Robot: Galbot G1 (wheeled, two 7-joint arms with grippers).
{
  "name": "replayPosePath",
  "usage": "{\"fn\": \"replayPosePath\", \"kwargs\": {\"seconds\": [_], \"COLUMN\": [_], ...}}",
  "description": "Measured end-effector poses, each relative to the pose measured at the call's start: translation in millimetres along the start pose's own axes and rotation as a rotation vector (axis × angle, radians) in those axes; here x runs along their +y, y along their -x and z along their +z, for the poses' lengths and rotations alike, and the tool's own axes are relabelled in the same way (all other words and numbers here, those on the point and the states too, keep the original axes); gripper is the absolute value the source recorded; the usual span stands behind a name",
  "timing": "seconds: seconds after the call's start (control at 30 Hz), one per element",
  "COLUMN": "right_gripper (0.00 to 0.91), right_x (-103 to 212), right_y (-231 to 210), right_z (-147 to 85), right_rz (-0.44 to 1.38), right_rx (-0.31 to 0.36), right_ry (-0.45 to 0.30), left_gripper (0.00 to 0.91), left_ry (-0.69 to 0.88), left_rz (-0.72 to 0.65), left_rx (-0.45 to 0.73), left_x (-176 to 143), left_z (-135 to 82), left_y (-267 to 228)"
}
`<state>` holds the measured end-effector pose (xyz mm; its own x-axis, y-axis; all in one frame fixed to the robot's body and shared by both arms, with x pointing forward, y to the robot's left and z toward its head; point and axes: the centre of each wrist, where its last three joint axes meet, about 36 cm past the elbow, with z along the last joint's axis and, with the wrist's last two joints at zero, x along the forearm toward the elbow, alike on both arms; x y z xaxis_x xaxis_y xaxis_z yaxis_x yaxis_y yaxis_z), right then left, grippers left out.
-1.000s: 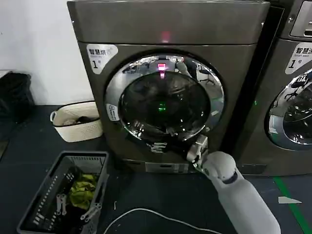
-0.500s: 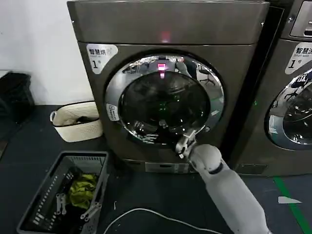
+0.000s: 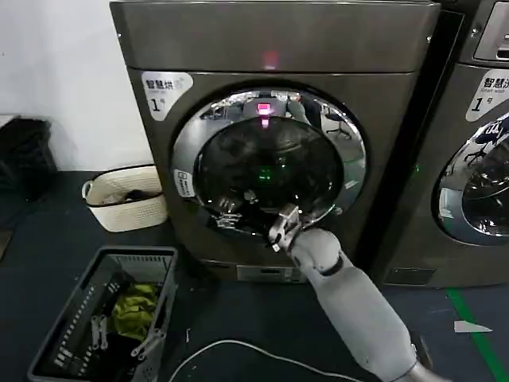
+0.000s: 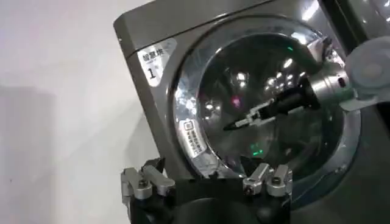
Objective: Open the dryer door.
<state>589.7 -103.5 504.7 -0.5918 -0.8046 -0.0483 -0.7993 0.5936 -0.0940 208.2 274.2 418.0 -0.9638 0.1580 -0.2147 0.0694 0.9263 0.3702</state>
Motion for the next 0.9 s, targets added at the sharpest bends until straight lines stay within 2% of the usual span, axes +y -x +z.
{"fn": "replayPosePath", "kwargs": {"seconds": [0.9], "right_gripper": [0.907], "right_x": [0.7], "right_y": [41.0], "right_z": [12.2], "right_rz": [-0.029], "right_rx": [0.019], "right_ry": [0.003], "left_gripper": [0.907], "left_ry": [-0.002], "left_rz": [-0.009], "left_rx": [-0.005], "left_x": [-1.7], "left_z": [-2.3], "left_y": [-2.9]}}
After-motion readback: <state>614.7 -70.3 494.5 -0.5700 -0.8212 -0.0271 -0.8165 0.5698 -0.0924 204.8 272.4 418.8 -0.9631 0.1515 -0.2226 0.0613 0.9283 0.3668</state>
